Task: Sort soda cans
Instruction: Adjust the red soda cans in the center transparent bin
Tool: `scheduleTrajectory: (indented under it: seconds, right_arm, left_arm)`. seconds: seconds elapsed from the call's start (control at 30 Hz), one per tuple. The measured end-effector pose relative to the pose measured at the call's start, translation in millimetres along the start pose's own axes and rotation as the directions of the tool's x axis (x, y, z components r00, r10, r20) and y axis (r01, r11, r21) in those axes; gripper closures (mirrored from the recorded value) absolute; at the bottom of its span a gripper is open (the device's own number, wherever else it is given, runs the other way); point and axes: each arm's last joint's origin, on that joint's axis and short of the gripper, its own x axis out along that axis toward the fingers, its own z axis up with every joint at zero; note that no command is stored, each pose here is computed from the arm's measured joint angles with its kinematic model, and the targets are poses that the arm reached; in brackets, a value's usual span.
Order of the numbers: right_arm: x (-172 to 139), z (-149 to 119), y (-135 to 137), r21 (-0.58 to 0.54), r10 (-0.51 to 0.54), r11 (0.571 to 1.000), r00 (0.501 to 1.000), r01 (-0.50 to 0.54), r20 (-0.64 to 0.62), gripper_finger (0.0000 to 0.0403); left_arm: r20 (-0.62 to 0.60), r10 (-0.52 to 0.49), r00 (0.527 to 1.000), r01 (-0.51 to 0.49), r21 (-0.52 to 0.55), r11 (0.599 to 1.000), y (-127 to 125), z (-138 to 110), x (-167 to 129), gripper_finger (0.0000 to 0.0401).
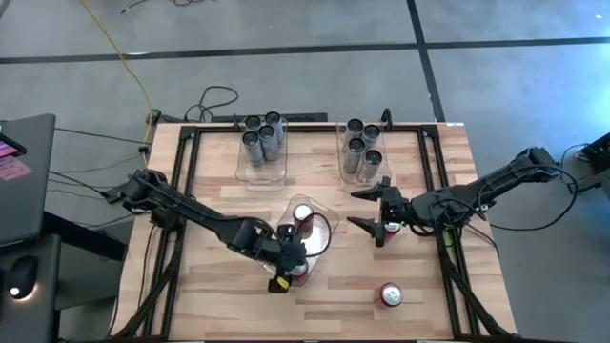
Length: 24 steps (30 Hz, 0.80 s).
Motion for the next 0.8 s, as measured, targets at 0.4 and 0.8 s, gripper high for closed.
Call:
scheduleTrajectory:
  seconds: [0.4, 0.8]
  right_arm:
    - [0.0, 0.0, -0.1, 0.003, 0.0, 1.0, 1.0, 0.0, 0.0, 0.0037]
    - [0.0, -0.1, -0.1, 0.002, -0.001, 1.0, 1.0, 0.001, -0.001, 0.0037]
  left_arm:
    - [-0.005, 0.009, 1.0, -0.009, -0.038, 0.999, 3.8, -5.0, 4.8, 0.0049]
    - [0.042, -0.006, 0.999, 0.008, -0.037, 0.999, 4.9, 0.2, 5.2, 0.0081]
